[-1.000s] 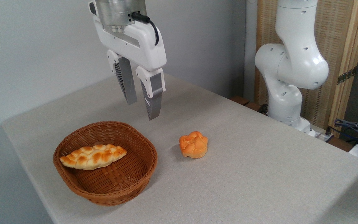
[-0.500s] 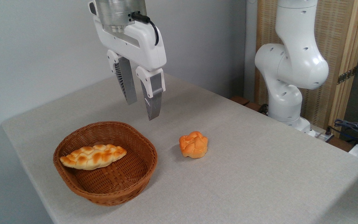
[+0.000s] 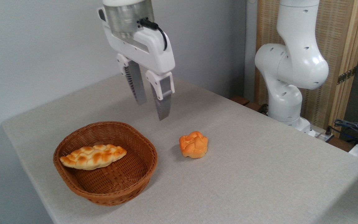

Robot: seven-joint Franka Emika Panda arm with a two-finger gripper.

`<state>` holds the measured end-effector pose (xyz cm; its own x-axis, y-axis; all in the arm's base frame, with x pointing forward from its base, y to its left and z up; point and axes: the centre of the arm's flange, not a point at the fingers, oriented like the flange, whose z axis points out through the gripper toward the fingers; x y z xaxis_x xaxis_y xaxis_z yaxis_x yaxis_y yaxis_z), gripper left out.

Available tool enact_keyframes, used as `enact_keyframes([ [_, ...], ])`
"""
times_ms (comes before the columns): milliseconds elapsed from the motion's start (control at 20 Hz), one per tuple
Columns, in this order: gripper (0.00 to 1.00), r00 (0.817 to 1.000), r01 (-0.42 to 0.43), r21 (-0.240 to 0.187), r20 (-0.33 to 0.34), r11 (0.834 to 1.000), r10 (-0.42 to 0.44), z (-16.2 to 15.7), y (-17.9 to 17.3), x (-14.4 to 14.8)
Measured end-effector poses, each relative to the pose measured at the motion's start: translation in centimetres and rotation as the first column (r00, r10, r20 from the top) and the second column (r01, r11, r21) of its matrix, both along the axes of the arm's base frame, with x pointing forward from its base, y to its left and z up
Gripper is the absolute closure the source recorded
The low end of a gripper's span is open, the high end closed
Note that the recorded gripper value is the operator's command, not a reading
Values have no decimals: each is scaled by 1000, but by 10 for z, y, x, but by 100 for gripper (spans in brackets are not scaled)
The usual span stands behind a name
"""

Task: Put bread into the basket
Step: 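Move the open gripper over the orange bun and lower onto it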

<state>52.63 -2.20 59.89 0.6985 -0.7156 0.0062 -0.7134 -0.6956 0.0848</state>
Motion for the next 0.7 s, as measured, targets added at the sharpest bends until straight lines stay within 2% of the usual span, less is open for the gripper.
enact_keyframes([
  [300, 0, 1000, 15, -4, -20, 1000, -15, -38, -5, -27],
  [450, 0, 998, 34, -3, -58, 999, -34, -80, -8, -34],
  [550, 0, 993, 54, 1, -106, 999, -54, -116, -16, -42],
  [700, 0, 984, 72, 5, -162, 997, -70, -151, -24, -54],
])
